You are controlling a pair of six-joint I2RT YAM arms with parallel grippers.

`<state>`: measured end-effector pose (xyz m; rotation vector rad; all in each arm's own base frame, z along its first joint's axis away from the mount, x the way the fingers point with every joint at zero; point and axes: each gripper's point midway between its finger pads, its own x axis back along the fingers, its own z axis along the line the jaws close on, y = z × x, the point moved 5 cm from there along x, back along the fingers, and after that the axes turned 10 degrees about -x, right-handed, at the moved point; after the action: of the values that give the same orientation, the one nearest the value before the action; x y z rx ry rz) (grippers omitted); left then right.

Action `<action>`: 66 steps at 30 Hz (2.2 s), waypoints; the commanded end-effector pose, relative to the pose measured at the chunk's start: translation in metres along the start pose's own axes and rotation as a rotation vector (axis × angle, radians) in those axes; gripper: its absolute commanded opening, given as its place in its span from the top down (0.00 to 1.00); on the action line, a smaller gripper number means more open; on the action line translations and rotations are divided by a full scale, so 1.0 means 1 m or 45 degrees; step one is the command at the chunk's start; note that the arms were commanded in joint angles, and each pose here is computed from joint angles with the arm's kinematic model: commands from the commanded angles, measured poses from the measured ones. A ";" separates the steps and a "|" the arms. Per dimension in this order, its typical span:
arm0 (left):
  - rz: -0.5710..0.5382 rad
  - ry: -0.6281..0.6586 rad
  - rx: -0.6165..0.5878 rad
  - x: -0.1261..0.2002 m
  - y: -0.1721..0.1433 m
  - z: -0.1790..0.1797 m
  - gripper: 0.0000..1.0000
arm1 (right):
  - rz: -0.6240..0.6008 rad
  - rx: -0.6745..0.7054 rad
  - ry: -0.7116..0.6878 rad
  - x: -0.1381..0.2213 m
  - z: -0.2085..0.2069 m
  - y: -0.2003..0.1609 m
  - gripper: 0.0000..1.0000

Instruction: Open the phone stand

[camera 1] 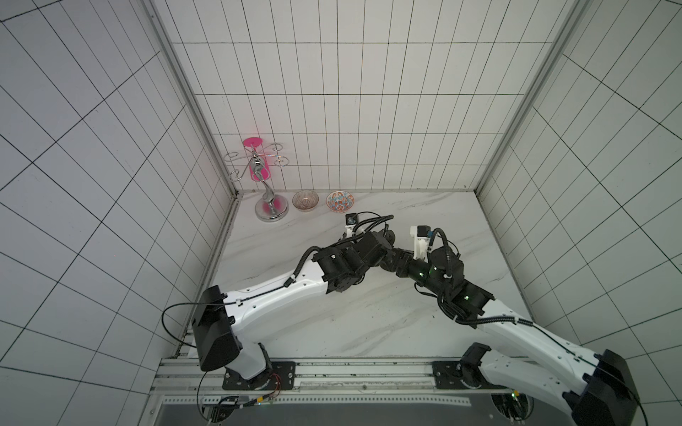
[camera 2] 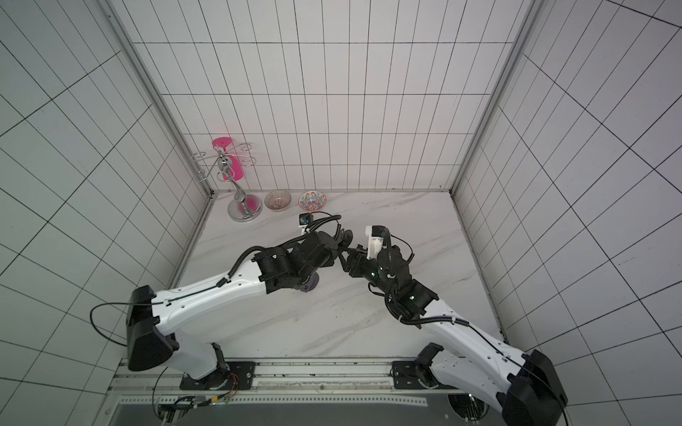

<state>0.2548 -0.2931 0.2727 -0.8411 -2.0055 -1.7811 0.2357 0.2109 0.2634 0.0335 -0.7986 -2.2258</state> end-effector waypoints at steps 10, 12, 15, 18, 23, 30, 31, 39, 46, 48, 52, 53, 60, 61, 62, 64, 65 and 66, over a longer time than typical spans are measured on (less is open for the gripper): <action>-0.056 -0.014 0.040 0.011 0.009 0.001 1.00 | -0.120 0.076 0.008 -0.001 0.024 0.026 0.51; -0.059 -0.012 0.042 0.011 0.009 0.001 1.00 | -0.125 0.080 0.002 -0.003 0.024 0.027 0.51; -0.065 -0.014 0.037 0.012 0.009 0.000 1.00 | -0.119 0.084 0.003 -0.009 0.025 0.027 0.52; -0.069 -0.016 0.041 0.012 0.009 0.000 1.00 | -0.110 0.079 0.005 -0.014 0.025 0.026 0.54; -0.084 -0.022 0.043 0.014 0.014 -0.001 1.00 | -0.109 0.075 0.000 -0.013 0.024 0.026 0.58; -0.092 -0.031 0.036 0.015 0.014 -0.005 1.00 | -0.107 0.082 -0.017 -0.013 0.022 0.025 0.67; -0.099 -0.030 0.033 0.016 0.015 -0.006 1.00 | -0.109 0.083 -0.021 -0.013 0.021 0.025 0.69; -0.144 -0.054 0.000 0.025 0.012 -0.011 1.00 | -0.102 0.095 -0.028 -0.019 0.021 0.026 0.83; -0.170 -0.083 -0.003 0.032 0.012 -0.011 1.00 | -0.095 0.097 -0.025 -0.023 0.023 0.026 1.00; -0.178 -0.110 0.008 0.034 0.012 -0.011 1.00 | -0.093 0.093 -0.021 -0.023 0.023 0.026 1.00; -0.208 -0.173 0.041 0.042 0.014 -0.008 0.97 | -0.104 0.091 -0.021 -0.018 0.024 0.029 1.00; -0.224 -0.191 0.053 0.045 0.015 -0.006 0.91 | -0.110 0.091 -0.023 -0.015 0.024 0.031 1.00; -0.199 -0.355 0.163 0.057 0.025 0.012 0.54 | -0.121 0.005 0.022 0.002 0.017 0.047 1.00; -0.197 -0.395 0.192 0.058 0.027 0.016 0.52 | -0.122 -0.006 0.031 0.005 0.017 0.049 1.00; -0.196 -0.435 0.225 0.057 0.028 0.020 0.49 | -0.125 -0.016 0.045 0.009 0.016 0.051 1.00; -0.176 -0.494 0.291 0.053 0.028 0.031 0.46 | -0.134 -0.057 0.065 0.014 0.013 0.056 1.00; -0.162 -0.545 0.324 0.050 0.027 0.036 0.45 | -0.133 -0.085 0.089 0.017 0.012 0.058 1.00; -0.152 -0.592 0.359 0.048 0.026 0.040 0.45 | -0.133 -0.105 0.109 0.019 0.012 0.061 1.00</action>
<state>0.2397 -0.2394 0.3206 -0.9580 -2.4847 -1.5537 0.2631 0.1778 0.3051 0.0807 -0.7802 -2.3405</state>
